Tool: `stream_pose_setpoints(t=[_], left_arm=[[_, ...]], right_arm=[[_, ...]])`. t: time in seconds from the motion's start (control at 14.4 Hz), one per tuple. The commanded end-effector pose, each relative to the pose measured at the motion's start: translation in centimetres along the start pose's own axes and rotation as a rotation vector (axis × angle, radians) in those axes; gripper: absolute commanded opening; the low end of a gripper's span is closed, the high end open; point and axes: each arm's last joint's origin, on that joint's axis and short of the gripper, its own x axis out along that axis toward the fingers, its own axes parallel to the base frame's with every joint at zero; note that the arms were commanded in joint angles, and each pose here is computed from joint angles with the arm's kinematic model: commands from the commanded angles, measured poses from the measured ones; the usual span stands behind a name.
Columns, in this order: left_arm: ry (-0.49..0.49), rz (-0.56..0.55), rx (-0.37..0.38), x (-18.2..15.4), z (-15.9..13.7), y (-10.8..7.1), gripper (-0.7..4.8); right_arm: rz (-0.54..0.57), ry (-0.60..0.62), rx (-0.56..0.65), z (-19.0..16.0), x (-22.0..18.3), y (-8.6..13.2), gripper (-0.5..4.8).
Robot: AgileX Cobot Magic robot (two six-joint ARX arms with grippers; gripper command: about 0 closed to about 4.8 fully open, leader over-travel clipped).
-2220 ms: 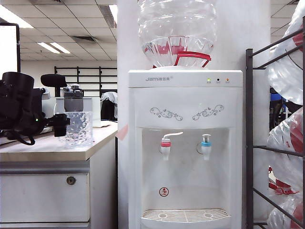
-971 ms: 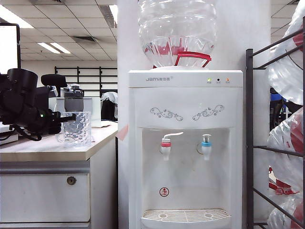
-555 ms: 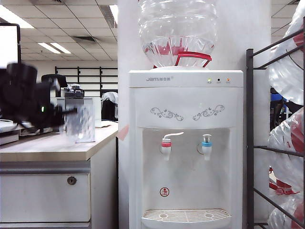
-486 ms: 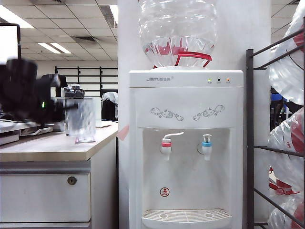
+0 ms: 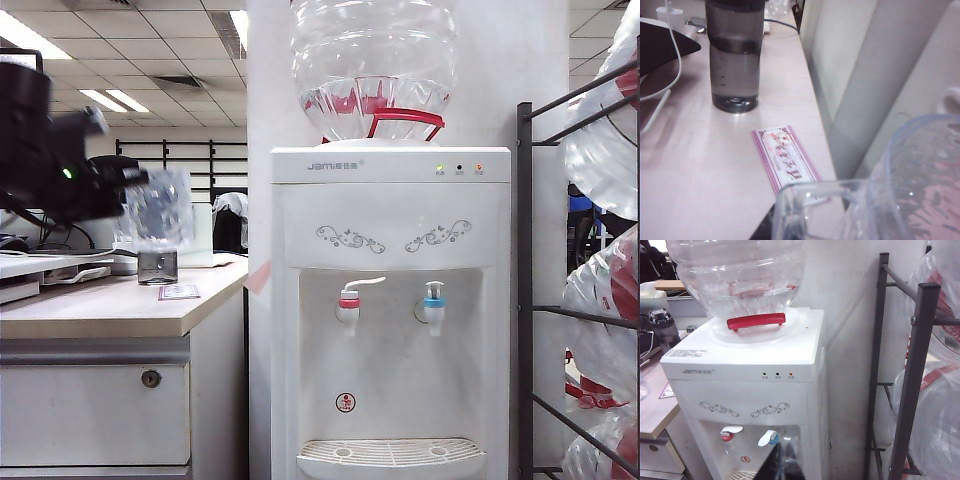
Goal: Pick up the plastic mug from the left desk, go to the cold water outlet of the water dispenser, press the vertical switch to get some water, then put the mug back on the desk.
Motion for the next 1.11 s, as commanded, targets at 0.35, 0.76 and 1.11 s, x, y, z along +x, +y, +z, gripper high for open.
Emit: stream_pose_setpoints(t=[0.35,0.76,1.11], left_arm=[[0.056,-0.237,-0.082,-6.9,-1.2,-10.8,-0.06],[0.147,-0.240,-0.086,-10.7,-4.7,-21.8,-0.06],[0.207,-0.150,-0.106,-11.9,-9.0,-25.1,-0.06]], right_arm=[[0.001,-0.020,0.002,0.3,-0.1,0.0,-0.05],[0.021,-0.025,0.001,0.3,-0.1,0.1,-0.05],[0.027,-0.024,0.001,0.3,-0.1,0.1,-0.05]])
